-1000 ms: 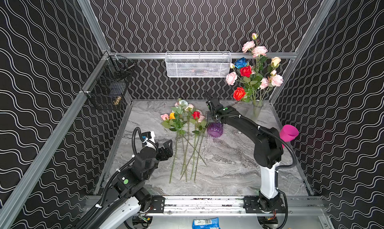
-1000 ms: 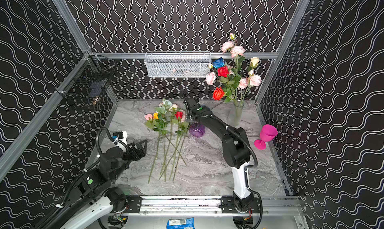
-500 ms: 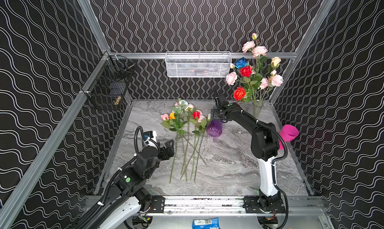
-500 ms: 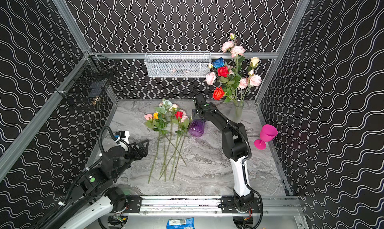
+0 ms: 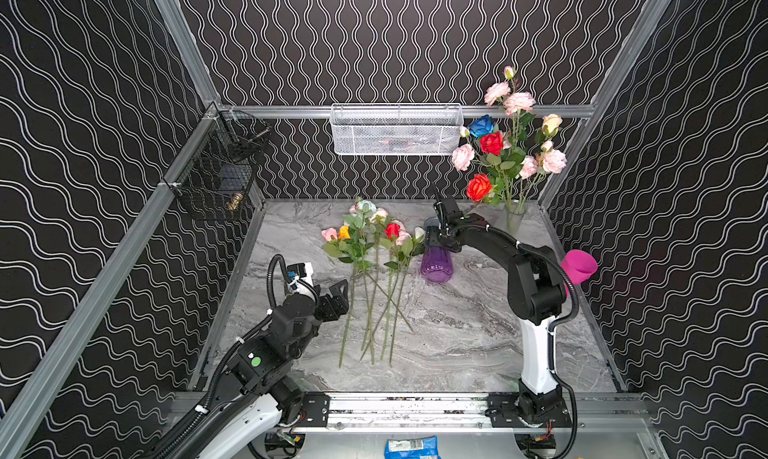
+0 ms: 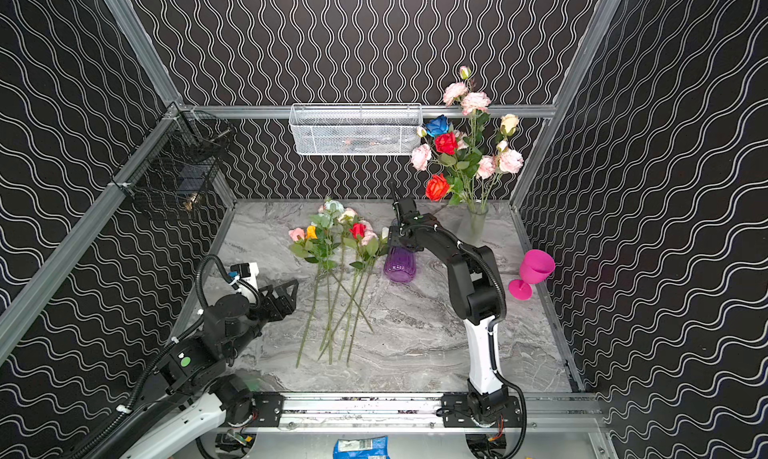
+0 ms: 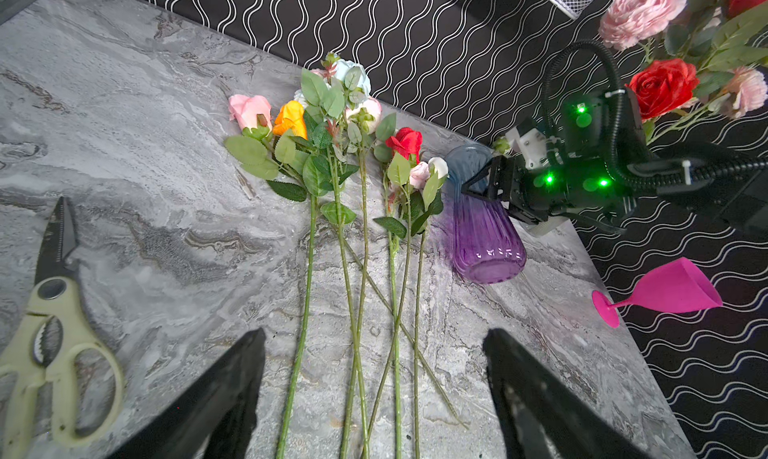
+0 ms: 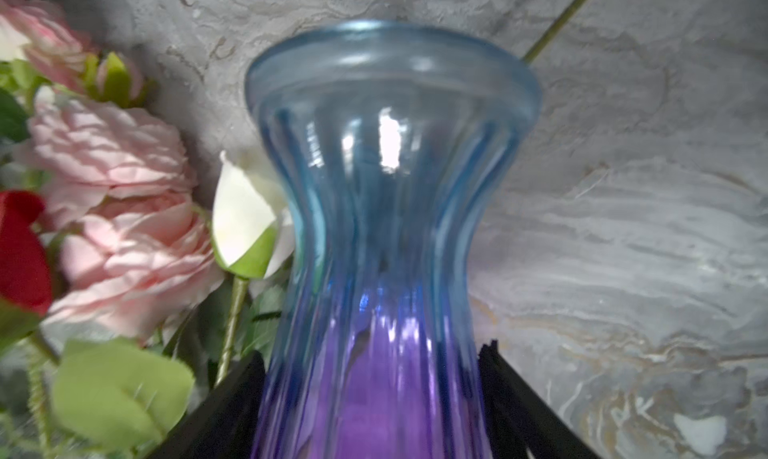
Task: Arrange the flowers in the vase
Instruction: 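Grasp the blue-purple vase body with the right gripper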
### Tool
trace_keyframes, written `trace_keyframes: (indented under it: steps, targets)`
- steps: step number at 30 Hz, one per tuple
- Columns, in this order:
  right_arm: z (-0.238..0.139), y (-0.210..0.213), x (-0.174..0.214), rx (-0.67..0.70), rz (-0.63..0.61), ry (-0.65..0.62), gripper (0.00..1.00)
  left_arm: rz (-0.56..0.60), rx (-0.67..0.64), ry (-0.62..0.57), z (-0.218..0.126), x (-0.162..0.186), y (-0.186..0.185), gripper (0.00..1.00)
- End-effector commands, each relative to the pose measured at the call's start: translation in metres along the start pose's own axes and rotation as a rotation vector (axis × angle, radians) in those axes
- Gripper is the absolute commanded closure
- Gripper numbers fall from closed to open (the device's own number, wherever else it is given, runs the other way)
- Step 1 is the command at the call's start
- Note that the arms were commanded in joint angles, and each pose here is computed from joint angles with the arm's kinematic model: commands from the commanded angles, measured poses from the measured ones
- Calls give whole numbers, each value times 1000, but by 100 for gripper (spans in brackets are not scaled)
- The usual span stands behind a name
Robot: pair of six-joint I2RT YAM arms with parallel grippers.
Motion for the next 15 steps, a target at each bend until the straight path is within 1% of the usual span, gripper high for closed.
trace_keyframes:
  steps: [1, 4, 6, 7, 8, 9, 11, 13, 15]
  targets:
    - [-7, 4, 28, -61, -30, 86, 31, 7, 11, -16, 0, -2, -2, 15]
    - [-19, 5, 52, -67, -77, 114, 33, 4, 20, -12, 1, -2, -3, 15]
    - [-31, 19, 71, -83, -148, 138, 34, -2, 24, -11, 2, -1, -4, 15]
    - [-33, 21, 81, -81, -177, 160, 34, -2, 28, -10, 2, -1, -5, 15]
    - [-45, 21, 85, -67, -200, 153, 34, -2, 34, -10, 3, -1, -6, 15]
    - [-49, 21, 93, -52, -216, 167, 34, 0, 38, -5, 4, -1, -7, 15]
    - [-54, 20, 109, -56, -249, 205, 33, 4, 38, 4, 6, -1, -9, 15]
    - [-60, 20, 120, -25, -284, 230, 31, 12, 39, 14, 7, 0, -11, 15]
    - [-66, 17, 126, 25, -313, 234, 28, 11, 42, 18, 8, 0, -11, 15]
Point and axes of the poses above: each gripper's point midway between its finger pads, its own z axis out along the fingers, its own y axis along the line the jaws close on, x = y × z, the point moved 7 cm from there along -z, back along the fingers, and after that the axes turned 13 degrees about -z, right-handed, at the moved point
